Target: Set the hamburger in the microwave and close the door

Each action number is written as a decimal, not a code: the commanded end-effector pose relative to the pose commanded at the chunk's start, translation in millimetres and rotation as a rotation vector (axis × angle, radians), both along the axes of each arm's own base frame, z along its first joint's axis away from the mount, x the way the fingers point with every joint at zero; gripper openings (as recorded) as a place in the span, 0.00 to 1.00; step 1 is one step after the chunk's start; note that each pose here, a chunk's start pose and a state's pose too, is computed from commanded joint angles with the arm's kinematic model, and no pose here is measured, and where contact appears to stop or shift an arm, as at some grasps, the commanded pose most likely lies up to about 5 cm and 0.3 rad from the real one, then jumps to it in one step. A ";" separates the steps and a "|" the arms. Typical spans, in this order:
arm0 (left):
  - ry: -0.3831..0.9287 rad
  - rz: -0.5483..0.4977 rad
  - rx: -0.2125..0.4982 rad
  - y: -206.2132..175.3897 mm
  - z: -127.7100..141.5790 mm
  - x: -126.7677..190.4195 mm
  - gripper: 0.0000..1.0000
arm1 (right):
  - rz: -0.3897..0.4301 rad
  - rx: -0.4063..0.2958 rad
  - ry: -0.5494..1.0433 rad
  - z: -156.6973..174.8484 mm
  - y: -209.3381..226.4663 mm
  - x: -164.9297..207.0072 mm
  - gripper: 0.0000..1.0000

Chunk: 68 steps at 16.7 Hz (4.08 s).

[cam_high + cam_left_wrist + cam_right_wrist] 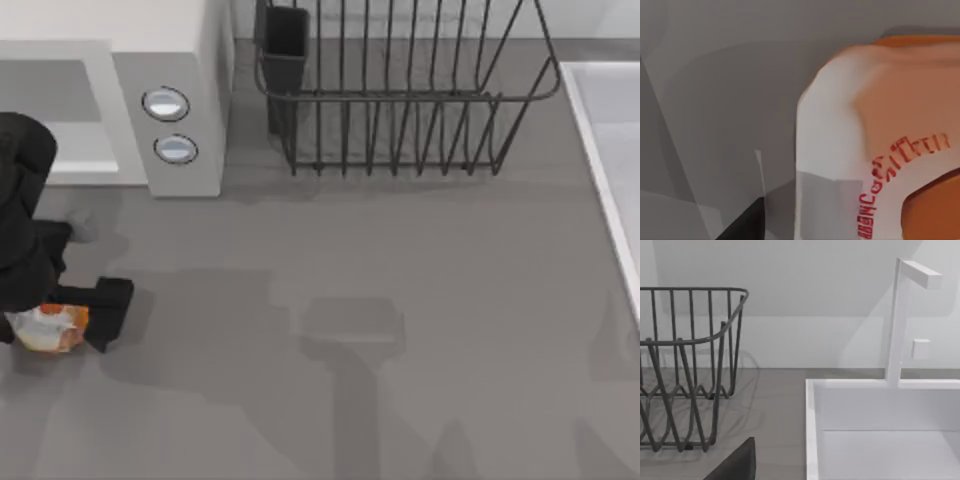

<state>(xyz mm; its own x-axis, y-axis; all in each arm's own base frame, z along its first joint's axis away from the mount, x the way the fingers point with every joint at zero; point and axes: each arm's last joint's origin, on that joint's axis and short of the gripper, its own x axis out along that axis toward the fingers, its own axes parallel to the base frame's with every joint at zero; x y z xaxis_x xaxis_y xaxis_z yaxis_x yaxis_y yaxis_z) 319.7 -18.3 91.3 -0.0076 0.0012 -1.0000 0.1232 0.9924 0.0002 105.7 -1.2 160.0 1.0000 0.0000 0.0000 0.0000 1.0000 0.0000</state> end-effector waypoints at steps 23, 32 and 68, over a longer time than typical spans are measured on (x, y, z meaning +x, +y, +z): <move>0.022 -0.002 0.003 -0.5 26.3 -11.7 0.00 | 0.000 0.000 0.000 0.0 0.0 0.0 1.00; 0.030 -0.002 0.004 -0.7 82.1 -7.8 0.00 | 0.000 0.000 0.000 0.0 0.0 0.0 1.00; -1.188 0.112 -0.087 77.6 -5.8 52.1 0.00 | 0.000 0.000 0.000 0.0 0.0 0.0 1.00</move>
<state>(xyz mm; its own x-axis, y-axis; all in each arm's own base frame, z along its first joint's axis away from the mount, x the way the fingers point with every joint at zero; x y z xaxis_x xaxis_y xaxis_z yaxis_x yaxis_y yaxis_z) 371.8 59.3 85.5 0.9255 -0.0089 -0.3785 0.0045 0.9999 -0.0124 105.7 -1.2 160.0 1.0000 0.0000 0.0000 0.0000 1.0000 0.0000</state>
